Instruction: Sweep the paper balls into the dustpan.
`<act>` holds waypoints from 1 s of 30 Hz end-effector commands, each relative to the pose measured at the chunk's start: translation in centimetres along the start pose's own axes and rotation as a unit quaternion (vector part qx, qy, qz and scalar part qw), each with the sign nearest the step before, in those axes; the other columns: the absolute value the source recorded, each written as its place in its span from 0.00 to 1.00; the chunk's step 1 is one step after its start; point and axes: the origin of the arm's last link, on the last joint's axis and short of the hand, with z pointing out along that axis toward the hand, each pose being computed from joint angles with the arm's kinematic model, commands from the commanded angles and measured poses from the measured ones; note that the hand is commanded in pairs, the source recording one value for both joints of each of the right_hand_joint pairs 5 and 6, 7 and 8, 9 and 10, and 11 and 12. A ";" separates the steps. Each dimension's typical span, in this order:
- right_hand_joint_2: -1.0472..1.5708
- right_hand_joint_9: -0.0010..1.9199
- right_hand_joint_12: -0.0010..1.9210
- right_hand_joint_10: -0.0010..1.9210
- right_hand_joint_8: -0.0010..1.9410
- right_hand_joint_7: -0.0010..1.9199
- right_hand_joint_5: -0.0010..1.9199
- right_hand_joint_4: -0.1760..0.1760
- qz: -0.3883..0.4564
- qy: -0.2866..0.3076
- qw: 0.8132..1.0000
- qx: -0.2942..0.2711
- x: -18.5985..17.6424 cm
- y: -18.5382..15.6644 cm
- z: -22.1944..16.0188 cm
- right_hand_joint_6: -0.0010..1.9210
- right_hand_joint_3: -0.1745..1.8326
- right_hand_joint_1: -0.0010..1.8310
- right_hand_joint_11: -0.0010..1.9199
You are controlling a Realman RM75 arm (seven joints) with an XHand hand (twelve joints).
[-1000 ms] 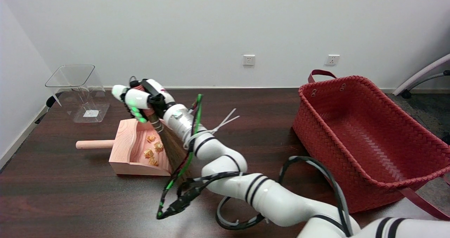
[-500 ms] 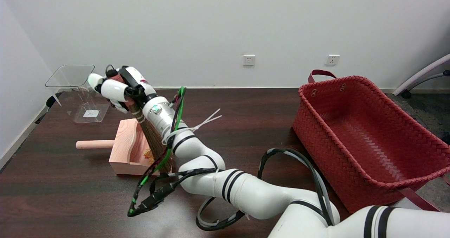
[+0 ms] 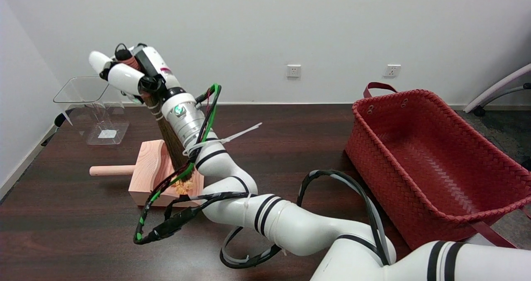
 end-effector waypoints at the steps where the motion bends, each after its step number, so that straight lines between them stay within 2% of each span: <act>1: 1.00 1.00 1.00 1.00 0.99 1.00 1.00 0.50 -0.119 0.012 0.993 0.016 1.3 -2.0 -0.6 1.00 0.33 0.43 1.00; 19: 1.00 1.00 1.00 1.00 0.99 1.00 1.00 0.50 -0.127 -0.034 0.987 -0.092 0.0 4.7 -3.0 1.00 0.45 0.43 1.00; 30: 1.00 1.00 1.00 1.00 0.99 1.00 1.00 0.50 -0.121 -0.041 0.984 -0.128 -0.7 6.6 -3.8 1.00 0.51 0.41 1.00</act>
